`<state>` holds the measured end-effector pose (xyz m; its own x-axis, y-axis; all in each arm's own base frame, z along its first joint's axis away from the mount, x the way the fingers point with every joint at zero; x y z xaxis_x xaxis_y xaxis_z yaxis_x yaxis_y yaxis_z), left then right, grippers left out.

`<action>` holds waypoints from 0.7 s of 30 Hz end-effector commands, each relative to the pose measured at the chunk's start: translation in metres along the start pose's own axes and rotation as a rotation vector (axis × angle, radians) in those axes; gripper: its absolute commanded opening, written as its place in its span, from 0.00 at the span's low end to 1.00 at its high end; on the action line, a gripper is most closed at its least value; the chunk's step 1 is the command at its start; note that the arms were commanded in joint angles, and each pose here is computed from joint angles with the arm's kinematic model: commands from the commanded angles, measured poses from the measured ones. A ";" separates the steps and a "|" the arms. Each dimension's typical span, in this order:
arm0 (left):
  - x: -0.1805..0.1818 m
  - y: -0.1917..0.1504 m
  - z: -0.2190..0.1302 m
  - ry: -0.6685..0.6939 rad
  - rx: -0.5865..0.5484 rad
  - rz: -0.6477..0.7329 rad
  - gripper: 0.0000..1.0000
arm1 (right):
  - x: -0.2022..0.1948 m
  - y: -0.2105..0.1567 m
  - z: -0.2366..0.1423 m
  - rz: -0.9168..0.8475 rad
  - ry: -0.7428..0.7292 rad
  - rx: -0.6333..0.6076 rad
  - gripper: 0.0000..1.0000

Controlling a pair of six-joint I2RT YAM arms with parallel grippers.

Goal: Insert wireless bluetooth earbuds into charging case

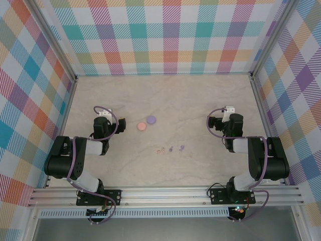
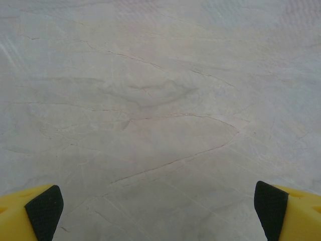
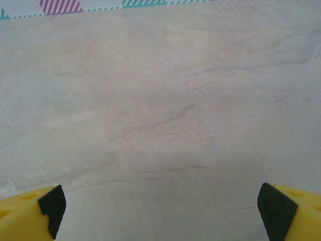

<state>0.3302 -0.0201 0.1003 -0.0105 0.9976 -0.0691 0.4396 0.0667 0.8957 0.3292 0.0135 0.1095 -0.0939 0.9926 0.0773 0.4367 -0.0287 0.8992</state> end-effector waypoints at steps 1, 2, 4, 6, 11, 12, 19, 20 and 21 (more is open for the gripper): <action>0.005 0.009 0.001 0.021 -0.029 -0.015 1.00 | 0.001 0.011 0.001 -0.012 0.019 -0.040 1.00; 0.005 0.009 0.001 0.022 -0.029 -0.014 1.00 | 0.001 0.011 0.001 -0.013 0.019 -0.041 1.00; 0.005 0.009 0.001 0.022 -0.031 -0.015 1.00 | 0.001 0.011 0.001 -0.013 0.019 -0.041 1.00; 0.007 0.011 0.001 0.042 -0.025 -0.021 1.00 | 0.001 0.012 0.000 -0.016 0.021 -0.044 1.00; 0.015 0.036 -0.011 0.149 0.010 -0.080 1.00 | -0.001 0.029 0.000 0.019 -0.010 0.049 1.00; 0.017 0.042 -0.016 0.171 0.029 -0.105 1.00 | -0.002 0.032 -0.001 0.037 -0.023 0.088 1.00; 0.004 0.074 -0.051 0.091 0.130 -0.209 1.00 | 0.000 0.046 -0.013 0.112 -0.038 0.250 1.00; 0.001 0.077 -0.055 0.065 0.157 -0.208 1.00 | 0.001 0.048 -0.015 0.123 -0.035 0.274 1.00; -0.002 0.080 -0.058 0.045 0.190 -0.219 1.00 | 0.003 0.051 -0.017 0.134 -0.022 0.300 1.00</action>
<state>0.3292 -0.0131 0.2060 -0.1473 0.9712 -0.1871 0.4332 0.2334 0.8706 0.3484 0.0121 0.1651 -0.0357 0.9910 0.1293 0.5775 -0.0852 0.8120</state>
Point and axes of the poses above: each hand's point on the last joint's axis, 136 mm out from that joint toward the fingers, its own z axis out along the fingers, its own x axis along the line the jaws close on, y = z × x, the point moved 7 cm from there along -z, back along the fingers, and after that the axes turned 1 degree about -z, right-handed, at the moved point
